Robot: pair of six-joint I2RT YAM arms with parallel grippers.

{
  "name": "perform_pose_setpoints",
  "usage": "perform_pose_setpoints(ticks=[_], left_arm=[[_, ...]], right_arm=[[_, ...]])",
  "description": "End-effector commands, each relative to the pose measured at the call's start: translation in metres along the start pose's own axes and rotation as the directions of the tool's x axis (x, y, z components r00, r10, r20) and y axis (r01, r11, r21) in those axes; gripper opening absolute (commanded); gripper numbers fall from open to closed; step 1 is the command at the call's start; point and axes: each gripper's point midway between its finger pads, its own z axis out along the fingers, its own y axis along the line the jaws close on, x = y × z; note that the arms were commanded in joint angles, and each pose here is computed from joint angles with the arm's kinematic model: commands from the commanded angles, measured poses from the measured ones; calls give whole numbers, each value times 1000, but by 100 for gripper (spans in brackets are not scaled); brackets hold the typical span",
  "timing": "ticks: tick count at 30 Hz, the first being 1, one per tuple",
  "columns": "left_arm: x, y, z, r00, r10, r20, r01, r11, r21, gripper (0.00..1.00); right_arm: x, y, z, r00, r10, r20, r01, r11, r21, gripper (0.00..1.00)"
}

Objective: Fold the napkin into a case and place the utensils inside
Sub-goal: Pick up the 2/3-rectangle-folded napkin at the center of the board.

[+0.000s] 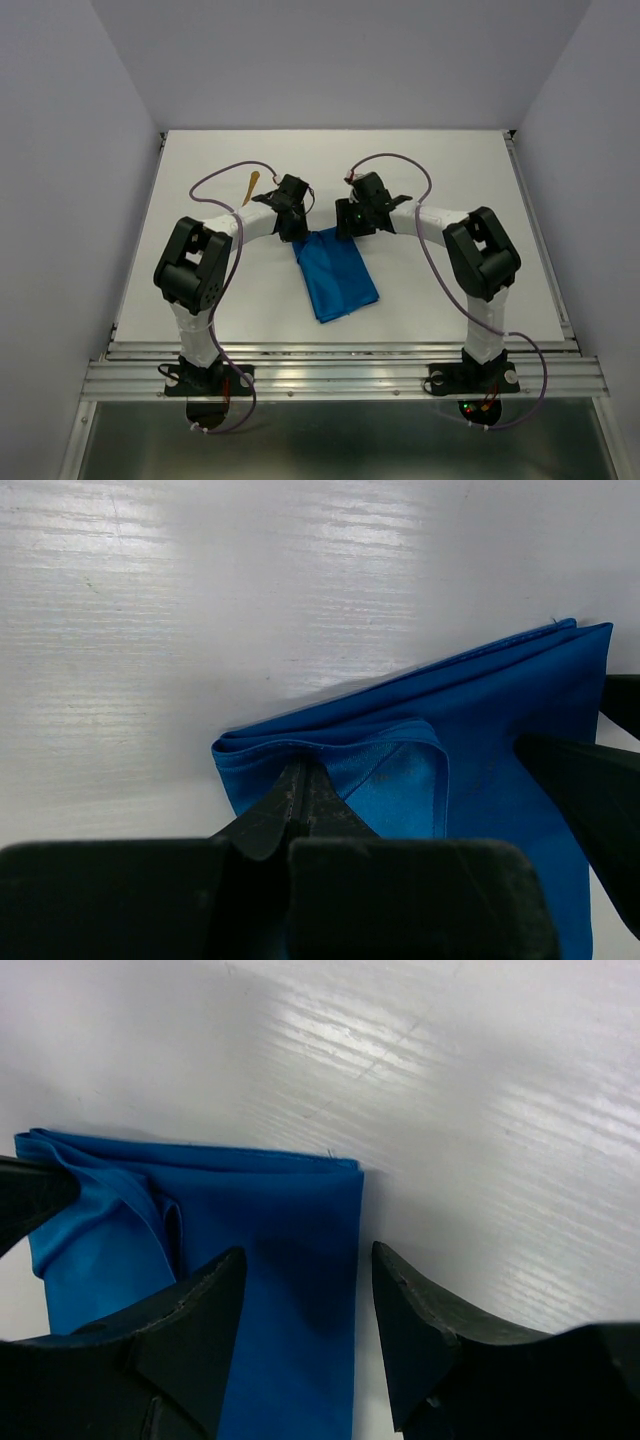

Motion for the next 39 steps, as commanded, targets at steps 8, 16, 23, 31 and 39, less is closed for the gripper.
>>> perform_pose_setpoints(ticks=[8, 16, 23, 31, 39], left_arm=[[-9, 0, 0, 1000, 17, 18, -17, 1000, 9, 0], [-3, 0, 2, 1000, 15, -4, -15, 1000, 27, 0], [-1, 2, 3, 1000, 6, -10, -6, 1000, 21, 0], [4, 5, 8, 1000, 2, -27, -2, 1000, 13, 0], [7, 6, 11, 999, -4, -36, 4, 1000, 6, 0]], right_arm=[[-15, -1, 17, 1000, 3, 26, -3, 1000, 4, 40], [-21, 9, 12, 999, 23, 48, -21, 999, -45, 9], [-31, 20, -3, 995, 40, 90, -33, 996, -83, 1], [-45, 41, -25, 989, 27, 145, -12, 994, -108, 1], [-40, 58, -35, 989, 19, 149, -4, 995, -102, 1]])
